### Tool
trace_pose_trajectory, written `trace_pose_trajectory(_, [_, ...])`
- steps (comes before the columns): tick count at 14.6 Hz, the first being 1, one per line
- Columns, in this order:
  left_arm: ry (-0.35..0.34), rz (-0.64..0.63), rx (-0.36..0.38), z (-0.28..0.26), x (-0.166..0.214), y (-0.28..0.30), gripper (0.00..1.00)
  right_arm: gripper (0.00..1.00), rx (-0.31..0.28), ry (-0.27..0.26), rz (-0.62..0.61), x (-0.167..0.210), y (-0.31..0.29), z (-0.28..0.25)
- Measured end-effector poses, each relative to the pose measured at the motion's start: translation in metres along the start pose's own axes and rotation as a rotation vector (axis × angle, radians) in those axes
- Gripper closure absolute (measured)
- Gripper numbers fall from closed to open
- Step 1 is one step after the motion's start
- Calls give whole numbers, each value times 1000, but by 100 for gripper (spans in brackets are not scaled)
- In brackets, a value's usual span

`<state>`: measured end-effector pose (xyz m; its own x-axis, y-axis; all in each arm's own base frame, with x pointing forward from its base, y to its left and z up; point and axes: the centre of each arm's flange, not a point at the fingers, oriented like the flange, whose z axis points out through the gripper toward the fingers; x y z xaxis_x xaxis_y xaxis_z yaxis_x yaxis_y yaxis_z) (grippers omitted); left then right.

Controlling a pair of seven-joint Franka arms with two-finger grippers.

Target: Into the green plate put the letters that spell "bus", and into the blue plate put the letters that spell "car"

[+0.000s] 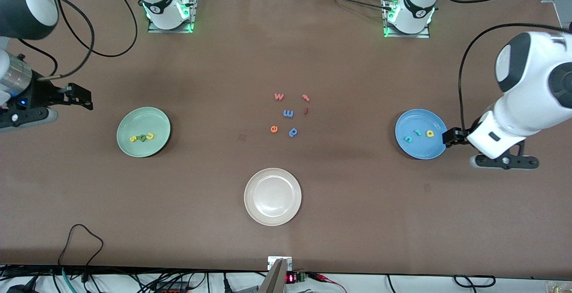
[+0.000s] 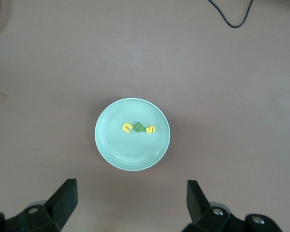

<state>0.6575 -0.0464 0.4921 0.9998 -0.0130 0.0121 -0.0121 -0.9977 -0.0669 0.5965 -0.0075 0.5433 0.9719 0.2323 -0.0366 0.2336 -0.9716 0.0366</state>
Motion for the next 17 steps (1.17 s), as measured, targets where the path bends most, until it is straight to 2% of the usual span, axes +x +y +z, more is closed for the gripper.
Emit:
trace_pose_trajectory(3, [40, -65, -34, -46, -11, -38, 0, 0, -23, -4, 10, -2, -4, -9])
trace_pose_trajectory(7, [1, -71, -41, -81, -40, -47, 0, 0, -26, -6, 60, 1, -22, -10])
trace_pose_trajectory(13, [-35, -62, -43, -81, -76, -43, 0, 0, -22, 17, 87, 1, -15, -21])
trace_pose_trajectory(17, [-48, -63, -43, -77, -85, -44, 0, 0, -20, 21, 110, -2, -3, -26])
